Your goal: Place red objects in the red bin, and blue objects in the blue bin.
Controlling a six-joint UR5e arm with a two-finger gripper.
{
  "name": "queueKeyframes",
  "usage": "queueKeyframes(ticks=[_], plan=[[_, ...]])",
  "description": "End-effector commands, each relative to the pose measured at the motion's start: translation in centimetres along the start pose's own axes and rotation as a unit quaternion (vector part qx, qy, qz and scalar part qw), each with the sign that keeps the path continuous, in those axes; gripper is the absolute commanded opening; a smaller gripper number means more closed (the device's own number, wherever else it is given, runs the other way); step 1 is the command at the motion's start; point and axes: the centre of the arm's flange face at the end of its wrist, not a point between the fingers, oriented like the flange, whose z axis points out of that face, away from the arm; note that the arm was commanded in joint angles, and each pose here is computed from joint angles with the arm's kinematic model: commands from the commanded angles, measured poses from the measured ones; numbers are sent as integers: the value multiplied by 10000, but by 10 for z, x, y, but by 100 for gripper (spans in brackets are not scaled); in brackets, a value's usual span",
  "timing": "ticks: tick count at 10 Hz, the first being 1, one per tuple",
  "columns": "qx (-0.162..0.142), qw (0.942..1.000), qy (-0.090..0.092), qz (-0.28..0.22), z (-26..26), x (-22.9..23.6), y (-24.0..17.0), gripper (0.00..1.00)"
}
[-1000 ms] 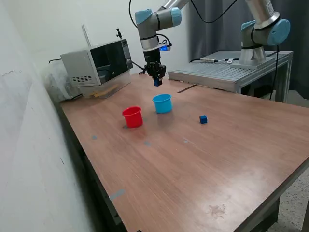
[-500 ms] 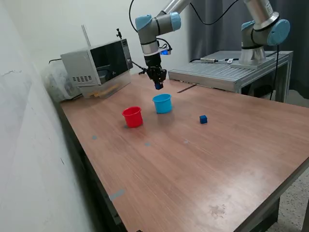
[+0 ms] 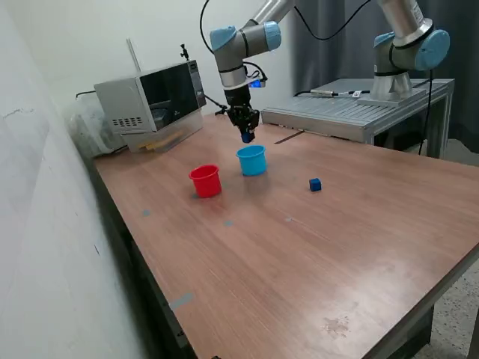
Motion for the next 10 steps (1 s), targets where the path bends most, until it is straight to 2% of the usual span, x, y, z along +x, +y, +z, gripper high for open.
queueKeyframes(ticks=[1,5,8,10], plan=[[23,9999,5,-100,3,12,5,100],[51,9989,-32,-461,0,65,9,100],[158,9924,-24,-1222,-4,171,-14,100],[224,9875,-16,-1560,1,214,-24,100]])
